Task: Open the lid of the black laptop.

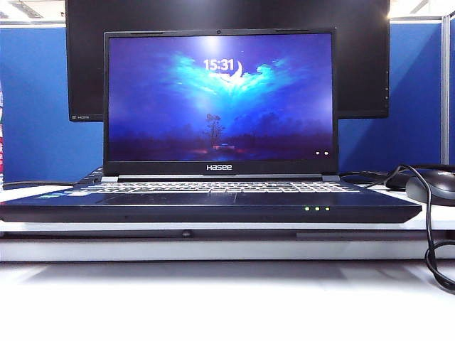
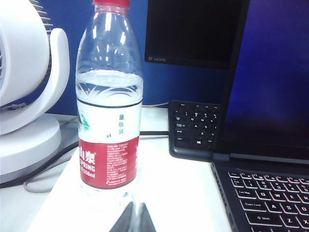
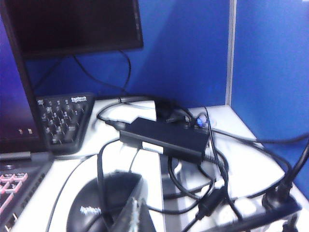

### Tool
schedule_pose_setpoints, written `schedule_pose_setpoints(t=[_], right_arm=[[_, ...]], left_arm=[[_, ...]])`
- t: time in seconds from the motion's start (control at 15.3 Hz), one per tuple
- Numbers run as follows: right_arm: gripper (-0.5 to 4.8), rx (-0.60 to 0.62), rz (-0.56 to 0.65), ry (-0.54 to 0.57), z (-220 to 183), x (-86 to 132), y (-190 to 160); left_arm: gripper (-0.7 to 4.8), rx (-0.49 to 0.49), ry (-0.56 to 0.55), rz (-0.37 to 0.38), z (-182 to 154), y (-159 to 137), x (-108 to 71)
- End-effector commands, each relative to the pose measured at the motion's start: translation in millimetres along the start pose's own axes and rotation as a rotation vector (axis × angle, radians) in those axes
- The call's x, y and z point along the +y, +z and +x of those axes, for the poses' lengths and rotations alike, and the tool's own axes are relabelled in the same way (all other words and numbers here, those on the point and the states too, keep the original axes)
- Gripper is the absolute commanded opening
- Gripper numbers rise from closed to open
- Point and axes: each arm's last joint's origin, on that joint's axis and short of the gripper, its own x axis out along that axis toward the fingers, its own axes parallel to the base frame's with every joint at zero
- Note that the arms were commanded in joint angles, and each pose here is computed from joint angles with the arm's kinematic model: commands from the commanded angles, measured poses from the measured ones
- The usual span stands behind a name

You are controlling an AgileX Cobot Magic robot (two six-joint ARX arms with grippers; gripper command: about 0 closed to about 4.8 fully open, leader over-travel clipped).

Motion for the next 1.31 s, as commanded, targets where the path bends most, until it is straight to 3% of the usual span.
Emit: schedule_pose_setpoints(t=[0.07,1.31], right_arm=[[-0.05,-0.04,0.003,0.011,0.1,1.0,2.4],[-0.05,-0.028,0.023,0.047,-0.2,4.5,0.7]], left_arm=[[0.21,-0.008,-0.002,0.001,-0.1,0.7,0.0],[0.21,-0.008,-0.002,0.001,-0.1,0.7,0.0]])
